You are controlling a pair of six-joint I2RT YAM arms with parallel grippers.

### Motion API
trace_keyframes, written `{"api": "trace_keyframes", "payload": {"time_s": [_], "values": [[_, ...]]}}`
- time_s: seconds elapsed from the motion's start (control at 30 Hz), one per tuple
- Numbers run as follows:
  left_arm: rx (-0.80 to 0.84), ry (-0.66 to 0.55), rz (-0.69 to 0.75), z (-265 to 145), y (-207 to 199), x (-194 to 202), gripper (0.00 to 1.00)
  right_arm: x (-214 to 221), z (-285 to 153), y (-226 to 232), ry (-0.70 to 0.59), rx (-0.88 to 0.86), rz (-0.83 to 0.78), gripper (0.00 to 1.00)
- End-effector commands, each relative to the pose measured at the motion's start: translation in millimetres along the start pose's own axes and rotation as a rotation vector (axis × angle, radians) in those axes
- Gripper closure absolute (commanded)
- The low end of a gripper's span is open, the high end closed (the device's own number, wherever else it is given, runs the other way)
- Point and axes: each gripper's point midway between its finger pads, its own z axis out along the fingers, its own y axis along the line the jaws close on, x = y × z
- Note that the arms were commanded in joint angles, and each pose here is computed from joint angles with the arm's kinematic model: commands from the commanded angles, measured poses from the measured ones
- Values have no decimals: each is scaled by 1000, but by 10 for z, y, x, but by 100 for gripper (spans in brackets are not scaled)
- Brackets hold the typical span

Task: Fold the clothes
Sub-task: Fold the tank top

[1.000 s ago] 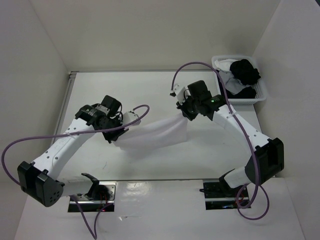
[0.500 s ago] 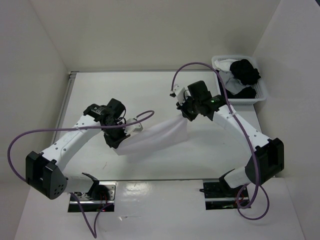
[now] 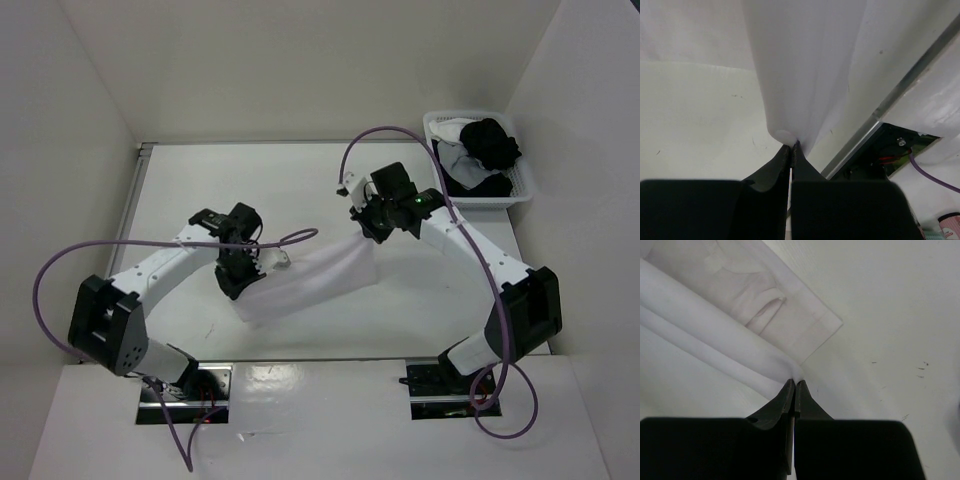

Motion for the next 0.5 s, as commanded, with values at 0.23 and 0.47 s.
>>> {"api": "trace_keyframes", "payload": {"time_s": [0.23, 0.47], "values": [[-7, 1, -33, 315, 223, -239, 100, -167, -59, 1, -62, 17, -19, 100], [-111, -94, -46, -97, 348, -447, 100, -228, -250, -25, -98, 53, -26, 100]]}}
